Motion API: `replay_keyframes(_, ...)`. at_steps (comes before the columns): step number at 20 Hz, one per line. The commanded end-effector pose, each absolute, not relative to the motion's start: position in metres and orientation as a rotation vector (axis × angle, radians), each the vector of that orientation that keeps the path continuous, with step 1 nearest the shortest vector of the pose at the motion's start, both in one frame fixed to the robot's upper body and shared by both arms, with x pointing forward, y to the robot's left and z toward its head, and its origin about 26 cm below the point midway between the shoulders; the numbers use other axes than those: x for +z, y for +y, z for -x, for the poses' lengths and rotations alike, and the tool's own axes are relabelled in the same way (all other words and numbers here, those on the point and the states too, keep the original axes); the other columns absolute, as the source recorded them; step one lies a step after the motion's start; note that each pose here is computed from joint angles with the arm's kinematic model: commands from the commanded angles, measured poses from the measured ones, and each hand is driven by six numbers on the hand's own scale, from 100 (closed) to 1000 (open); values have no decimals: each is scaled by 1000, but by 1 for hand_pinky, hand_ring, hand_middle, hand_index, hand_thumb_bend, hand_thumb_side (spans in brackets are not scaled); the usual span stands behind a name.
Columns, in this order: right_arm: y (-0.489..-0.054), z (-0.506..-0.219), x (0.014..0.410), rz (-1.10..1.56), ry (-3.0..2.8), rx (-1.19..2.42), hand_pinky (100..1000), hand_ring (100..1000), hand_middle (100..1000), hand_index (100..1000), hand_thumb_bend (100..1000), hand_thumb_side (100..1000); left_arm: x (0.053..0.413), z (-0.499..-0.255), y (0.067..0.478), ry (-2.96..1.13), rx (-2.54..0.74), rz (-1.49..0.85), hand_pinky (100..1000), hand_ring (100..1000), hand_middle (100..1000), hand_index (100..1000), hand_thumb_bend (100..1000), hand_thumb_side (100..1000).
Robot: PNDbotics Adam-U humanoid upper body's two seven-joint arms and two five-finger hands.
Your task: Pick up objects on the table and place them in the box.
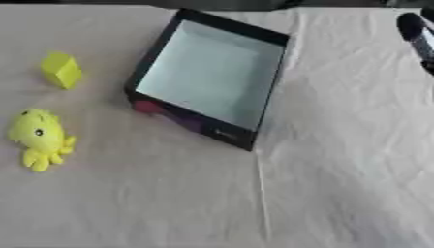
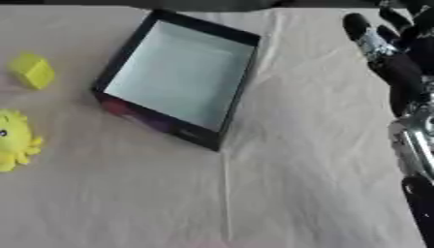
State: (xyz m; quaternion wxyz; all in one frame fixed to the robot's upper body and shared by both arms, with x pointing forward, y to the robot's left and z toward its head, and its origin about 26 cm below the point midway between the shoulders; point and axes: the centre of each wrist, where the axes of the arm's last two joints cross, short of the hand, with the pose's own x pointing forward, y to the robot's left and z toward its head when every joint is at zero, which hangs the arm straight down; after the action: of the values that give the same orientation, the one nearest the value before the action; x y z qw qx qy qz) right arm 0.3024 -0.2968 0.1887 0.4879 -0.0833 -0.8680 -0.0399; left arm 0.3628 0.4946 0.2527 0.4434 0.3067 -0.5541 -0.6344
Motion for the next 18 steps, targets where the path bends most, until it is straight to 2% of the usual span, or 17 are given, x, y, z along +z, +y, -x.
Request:
replay_keyframes(1,-297,-303,197,197,-2133,-78,934,909,942,847,691,298,265,-366,495,-1314,-1715,-733,822,768,800,882,615,100)
replay_keyframes(18,-294,-305,196,176,-2130,-66,935,910,943,848,691,296,279,-395,469,-1332,-1807,-749,822,773,805,885,626,100)
